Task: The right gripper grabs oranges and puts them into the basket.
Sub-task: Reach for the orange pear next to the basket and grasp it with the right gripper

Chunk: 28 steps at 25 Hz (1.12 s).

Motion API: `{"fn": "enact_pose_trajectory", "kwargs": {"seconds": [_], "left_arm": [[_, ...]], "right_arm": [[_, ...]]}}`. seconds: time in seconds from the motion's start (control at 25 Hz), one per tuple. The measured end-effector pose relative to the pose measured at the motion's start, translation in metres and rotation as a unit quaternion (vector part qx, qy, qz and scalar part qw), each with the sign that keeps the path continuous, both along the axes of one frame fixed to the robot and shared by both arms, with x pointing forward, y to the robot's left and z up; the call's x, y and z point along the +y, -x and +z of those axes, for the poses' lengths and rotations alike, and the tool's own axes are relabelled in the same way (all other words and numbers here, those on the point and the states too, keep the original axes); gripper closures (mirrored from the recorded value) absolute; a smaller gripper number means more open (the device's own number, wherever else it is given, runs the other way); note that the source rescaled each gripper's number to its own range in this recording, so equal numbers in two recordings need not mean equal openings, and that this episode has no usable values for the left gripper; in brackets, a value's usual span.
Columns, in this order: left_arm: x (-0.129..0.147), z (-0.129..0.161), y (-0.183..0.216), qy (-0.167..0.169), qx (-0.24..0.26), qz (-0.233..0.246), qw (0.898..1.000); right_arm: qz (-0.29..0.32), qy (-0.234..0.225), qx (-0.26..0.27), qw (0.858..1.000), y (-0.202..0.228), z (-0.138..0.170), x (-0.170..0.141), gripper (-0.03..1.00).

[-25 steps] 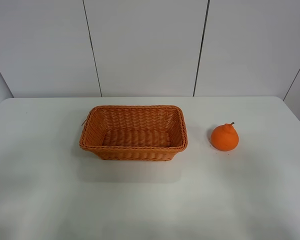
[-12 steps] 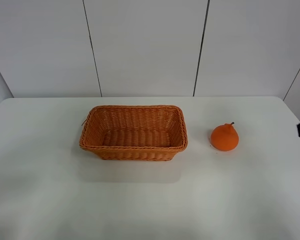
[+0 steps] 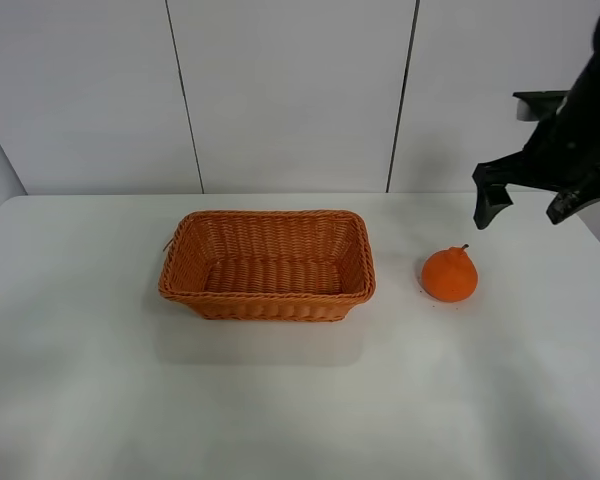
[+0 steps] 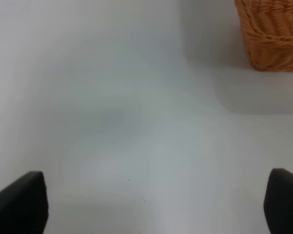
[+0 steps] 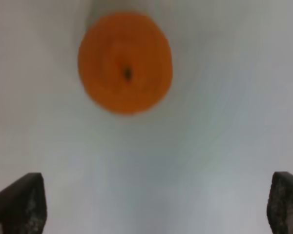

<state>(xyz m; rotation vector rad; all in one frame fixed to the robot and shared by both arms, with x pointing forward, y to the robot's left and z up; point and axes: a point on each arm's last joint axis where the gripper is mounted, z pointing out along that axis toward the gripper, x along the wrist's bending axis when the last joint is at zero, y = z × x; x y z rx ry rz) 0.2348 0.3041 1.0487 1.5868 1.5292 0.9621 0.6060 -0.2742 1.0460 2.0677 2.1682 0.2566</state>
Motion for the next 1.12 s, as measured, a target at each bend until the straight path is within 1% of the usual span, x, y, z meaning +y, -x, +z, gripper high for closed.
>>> {"fn": "enact_pose_trajectory", "kwargs": {"seconds": [0.16,0.28,0.36,0.48,0.64,0.96,1.12], "left_arm": [[0.000,0.000,0.000,0.000,0.000,0.000,1.000],[0.000,0.000,0.000,0.000,0.000,0.000,1.000],[0.000,0.000,0.000,0.000,0.000,0.000,1.000],[0.000,0.000,0.000,0.000,0.000,0.000,1.000],[0.000,0.000,0.000,0.000,0.000,0.000,1.000],[0.000,0.000,0.000,0.000,0.000,0.000,1.000],[0.000,0.000,0.000,0.000,0.000,0.000,1.000]], "right_arm": [[0.016,-0.002,0.019,1.000,-0.034,-0.022,0.013,-0.03],[0.038,-0.004,0.027,0.999,-0.043,-0.036,0.030,-0.03],[0.041,-0.005,0.038,0.998,-0.045,-0.045,0.034,-0.03],[0.036,-0.002,0.051,0.998,-0.049,-0.057,0.033,-0.03],[0.036,0.009,0.056,0.998,-0.056,-0.076,0.029,-0.03],[0.036,0.012,0.082,0.996,-0.068,-0.130,0.030,-0.03],[0.036,0.014,0.097,0.995,-0.070,-0.151,0.031,-0.03]]}}
